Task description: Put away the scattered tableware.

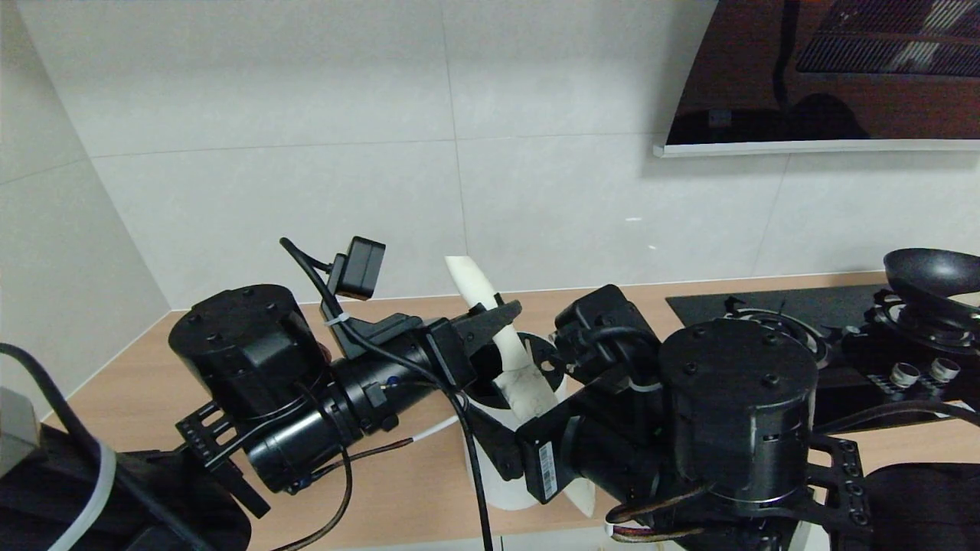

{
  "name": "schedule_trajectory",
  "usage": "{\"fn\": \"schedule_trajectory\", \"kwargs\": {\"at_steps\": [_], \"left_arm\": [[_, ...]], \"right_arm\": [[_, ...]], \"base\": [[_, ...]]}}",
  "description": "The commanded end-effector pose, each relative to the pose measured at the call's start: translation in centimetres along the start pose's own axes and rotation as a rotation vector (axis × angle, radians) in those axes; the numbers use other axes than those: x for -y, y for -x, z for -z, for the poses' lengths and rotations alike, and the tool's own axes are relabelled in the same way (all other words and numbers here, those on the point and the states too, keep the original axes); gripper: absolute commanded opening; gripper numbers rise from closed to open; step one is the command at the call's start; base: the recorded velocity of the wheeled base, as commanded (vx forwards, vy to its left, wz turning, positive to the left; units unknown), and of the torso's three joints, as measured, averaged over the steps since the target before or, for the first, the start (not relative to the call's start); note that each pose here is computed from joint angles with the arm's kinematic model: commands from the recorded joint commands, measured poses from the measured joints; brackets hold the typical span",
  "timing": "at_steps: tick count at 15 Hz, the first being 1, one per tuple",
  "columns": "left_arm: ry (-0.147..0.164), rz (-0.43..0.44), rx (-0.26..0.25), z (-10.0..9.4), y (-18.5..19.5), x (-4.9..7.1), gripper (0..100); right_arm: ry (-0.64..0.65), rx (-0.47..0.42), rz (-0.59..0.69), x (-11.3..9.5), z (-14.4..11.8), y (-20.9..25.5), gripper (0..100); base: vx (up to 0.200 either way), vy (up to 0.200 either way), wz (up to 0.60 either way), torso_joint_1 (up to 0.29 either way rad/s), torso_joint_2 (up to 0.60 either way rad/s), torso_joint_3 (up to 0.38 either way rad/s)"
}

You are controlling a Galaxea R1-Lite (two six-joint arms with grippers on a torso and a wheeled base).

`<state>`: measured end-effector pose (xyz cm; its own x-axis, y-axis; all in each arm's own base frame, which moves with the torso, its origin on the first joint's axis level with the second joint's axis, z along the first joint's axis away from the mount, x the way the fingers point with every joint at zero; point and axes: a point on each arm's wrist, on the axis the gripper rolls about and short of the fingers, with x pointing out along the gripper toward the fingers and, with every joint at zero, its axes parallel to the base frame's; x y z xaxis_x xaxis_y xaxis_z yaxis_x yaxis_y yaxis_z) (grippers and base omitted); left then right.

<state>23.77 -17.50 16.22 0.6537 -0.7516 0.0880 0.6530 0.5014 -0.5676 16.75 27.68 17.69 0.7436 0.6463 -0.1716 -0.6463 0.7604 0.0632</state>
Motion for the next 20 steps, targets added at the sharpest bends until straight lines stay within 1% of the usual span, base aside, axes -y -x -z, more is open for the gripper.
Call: {"fn": "schedule_trajectory", "kwargs": {"at_steps": [1,2,3,4,5,6,8,9,10,11,12,13,14,15,16,17,18,19,20], "left_arm": [[-0.002,0.004,0.008,-0.2,0.0,0.1,0],[-0.002,0.004,0.008,-0.2,0.0,0.2,0],[-0.007,0.005,0.022,-0.6,0.1,0.3,0],[-0.011,-0.002,0.041,-1.2,0.3,0.3,0],[-0.017,-0.017,0.075,-2.2,0.4,0.5,0],[-0.025,-0.055,0.125,-3.6,0.4,0.9,0],[-0.038,-0.195,0.196,-6.2,0.4,2.3,0],[-0.049,-0.257,0.234,-7.4,0.3,2.9,0],[-0.062,-0.294,0.253,-7.9,0.3,3.3,0],[-0.121,-0.358,0.286,-8.5,0.2,3.7,0],[-0.177,-0.393,0.300,-8.5,0.2,4.2,0],[-0.229,-0.428,0.317,-8.4,0.0,4.9,0],[-0.286,-0.486,0.342,-8.5,-0.2,5.6,0],[-0.338,-0.535,0.352,-8.2,-0.3,6.4,0],[-0.390,-0.555,0.334,-7.6,-0.4,7.0,0],[-0.422,-0.588,0.309,-6.6,-0.3,7.0,0],[-0.454,-0.649,0.295,-6.0,-0.1,6.7,0],[-0.476,-0.687,0.295,-5.9,-0.1,6.5,0],[-0.514,-0.744,0.319,-5.7,-0.3,6.8,0]], "right_arm": [[0.000,-0.002,0.000,0.0,0.0,0.0,100],[-0.001,0.000,0.000,0.0,0.0,0.0,100],[-0.007,0.015,0.005,0.3,-0.5,0.3,100],[-0.017,0.030,0.023,1.0,-1.0,0.5,100],[-0.027,0.045,0.050,2.0,-1.5,0.5,100],[-0.035,0.057,0.084,3.2,-1.8,0.3,100],[-0.055,0.091,0.167,6.0,-2.7,0.1,100],[-0.068,0.107,0.214,7.6,-3.0,0.2,100],[-0.073,0.113,0.250,8.8,-3.2,0.2,100],[-0.081,0.122,0.308,10.6,-3.4,0.2,100],[-0.083,0.124,0.329,11.2,-3.5,0.1,100],[-0.085,0.130,0.331,11.3,-3.6,0.2,100],[-0.085,0.130,0.331,11.3,-3.6,0.2,100],[-0.084,0.126,0.332,11.3,-3.5,0.1,100],[-0.083,0.123,0.331,11.3,-3.4,0.0,100],[-0.083,0.117,0.331,11.3,-3.3,-0.1,100],[-0.082,0.115,0.333,11.4,-3.2,-0.2,100],[-0.082,0.114,0.333,11.4,-3.2,-0.2,100],[-0.081,0.113,0.333,11.4,-3.2,-0.2,100]], "base": [[0.000,0.000,0.00,0.000,0.00,0.000],[0.000,0.000,0.00,0.000,0.00,0.000],[0.000,0.000,0.00,0.000,0.00,0.000],[0.000,0.000,0.00,0.000,0.00,0.000],[0.000,0.000,0.00,0.000,0.00,0.000],[0.000,0.000,0.00,0.000,0.00,0.000],[0.000,0.000,0.00,0.000,0.00,0.000],[0.000,0.000,0.00,0.000,0.00,0.000],[0.000,0.000,0.00,0.000,0.00,0.000],[0.000,0.000,0.00,0.000,0.00,0.000],[0.000,0.000,0.00,0.000,0.00,0.000],[0.000,0.000,0.00,0.000,0.00,0.000],[0.000,0.000,0.00,0.000,0.00,0.000],[0.000,0.000,0.00,0.000,0.00,0.000],[0.000,0.000,0.00,0.000,0.00,0.000],[0.000,0.000,0.00,0.000,0.00,0.000],[0.000,0.000,0.00,0.000,0.00,0.000],[0.000,0.000,0.00,0.000,0.00,0.000],[0.000,0.000,0.00,0.000,0.00,0.000]]}}
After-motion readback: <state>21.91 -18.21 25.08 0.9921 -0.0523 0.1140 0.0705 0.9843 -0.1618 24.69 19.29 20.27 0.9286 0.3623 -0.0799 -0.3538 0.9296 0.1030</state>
